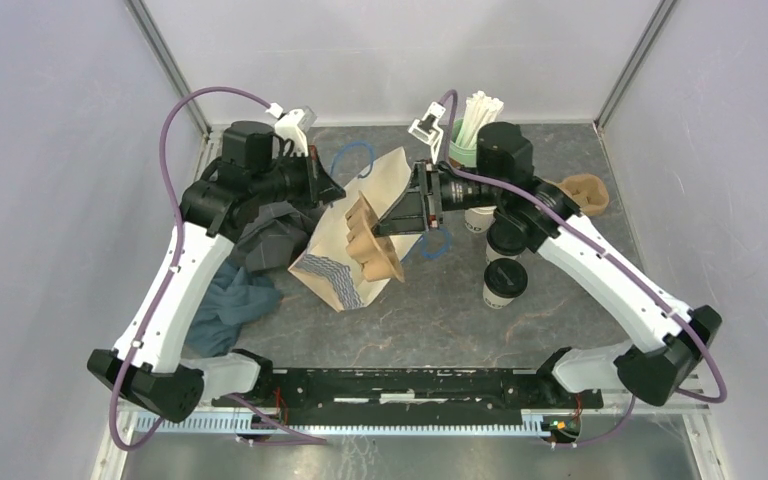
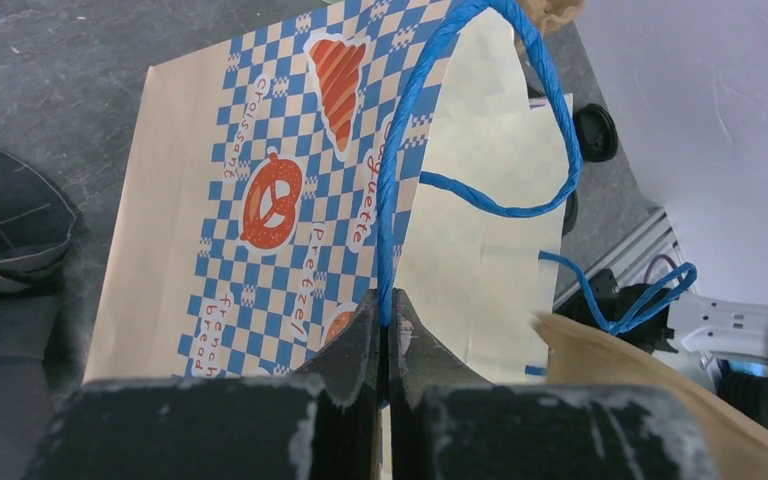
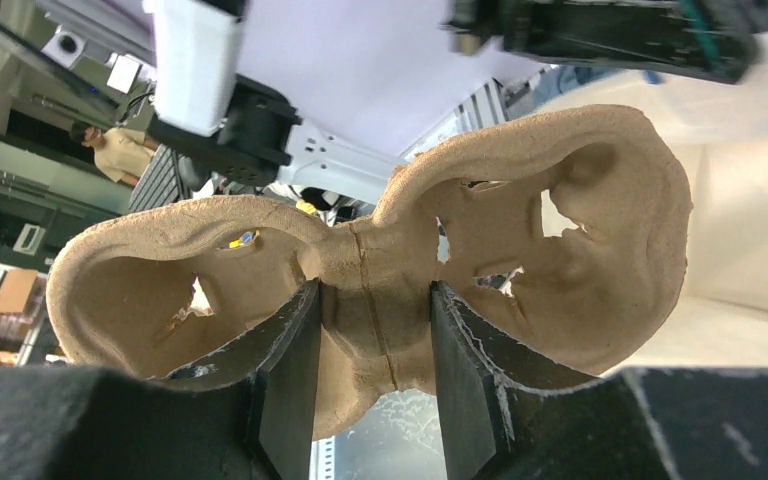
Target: Pack the takeout coffee
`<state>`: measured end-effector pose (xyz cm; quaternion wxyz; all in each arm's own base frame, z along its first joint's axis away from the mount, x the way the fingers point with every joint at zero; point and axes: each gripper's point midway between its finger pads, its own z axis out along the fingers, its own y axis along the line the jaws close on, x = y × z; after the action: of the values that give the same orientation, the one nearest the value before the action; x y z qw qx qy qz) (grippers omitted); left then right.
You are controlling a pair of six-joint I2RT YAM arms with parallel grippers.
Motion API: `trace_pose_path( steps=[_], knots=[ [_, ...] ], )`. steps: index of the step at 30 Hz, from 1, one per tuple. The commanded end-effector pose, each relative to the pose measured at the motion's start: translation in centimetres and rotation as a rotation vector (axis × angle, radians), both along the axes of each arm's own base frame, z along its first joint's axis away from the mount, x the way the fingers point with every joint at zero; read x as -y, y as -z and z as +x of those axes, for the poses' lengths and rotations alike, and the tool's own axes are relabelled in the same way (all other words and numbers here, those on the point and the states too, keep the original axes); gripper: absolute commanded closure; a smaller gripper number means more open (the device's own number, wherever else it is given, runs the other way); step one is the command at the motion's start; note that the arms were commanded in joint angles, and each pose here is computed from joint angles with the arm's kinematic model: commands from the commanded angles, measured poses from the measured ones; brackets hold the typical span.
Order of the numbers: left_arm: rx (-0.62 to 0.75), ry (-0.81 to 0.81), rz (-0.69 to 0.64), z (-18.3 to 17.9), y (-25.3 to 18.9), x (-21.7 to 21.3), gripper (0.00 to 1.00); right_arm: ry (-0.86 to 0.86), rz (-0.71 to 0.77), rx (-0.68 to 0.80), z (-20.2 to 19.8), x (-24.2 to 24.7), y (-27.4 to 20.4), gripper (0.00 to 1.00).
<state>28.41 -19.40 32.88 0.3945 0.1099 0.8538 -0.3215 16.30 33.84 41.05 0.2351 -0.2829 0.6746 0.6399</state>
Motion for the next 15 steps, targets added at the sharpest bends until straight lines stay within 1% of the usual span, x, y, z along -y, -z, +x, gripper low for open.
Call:
trace_pose_path(
  steps=[1,3,8,12,15],
  knots=[
    [0.106,0.096,-0.017,-1.4,-1.7,0.6,0.98,0.022,-0.045,-0.021,1.3,-0.5,1.3,0.65],
    [0.108,0.114,-0.024,-1.9,-1.6,0.8,0.98,0.033,-0.101,-0.024,2.1,-0.5,2.9,0.64],
    [0.104,0.148,-0.032,-2.7,-1.4,1.3,0.98,0.088,-0.245,0.035,4.4,0.1,6.5,0.63],
    [0.098,0.170,-0.043,-2.8,-1.3,1.9,0.98,0.168,-0.376,0.108,6.6,0.9,9.6,0.63],
    [0.099,0.178,-0.043,-2.9,-1.4,2.2,0.98,0.239,-0.480,0.189,8.2,2.1,10.9,0.62]
  ],
)
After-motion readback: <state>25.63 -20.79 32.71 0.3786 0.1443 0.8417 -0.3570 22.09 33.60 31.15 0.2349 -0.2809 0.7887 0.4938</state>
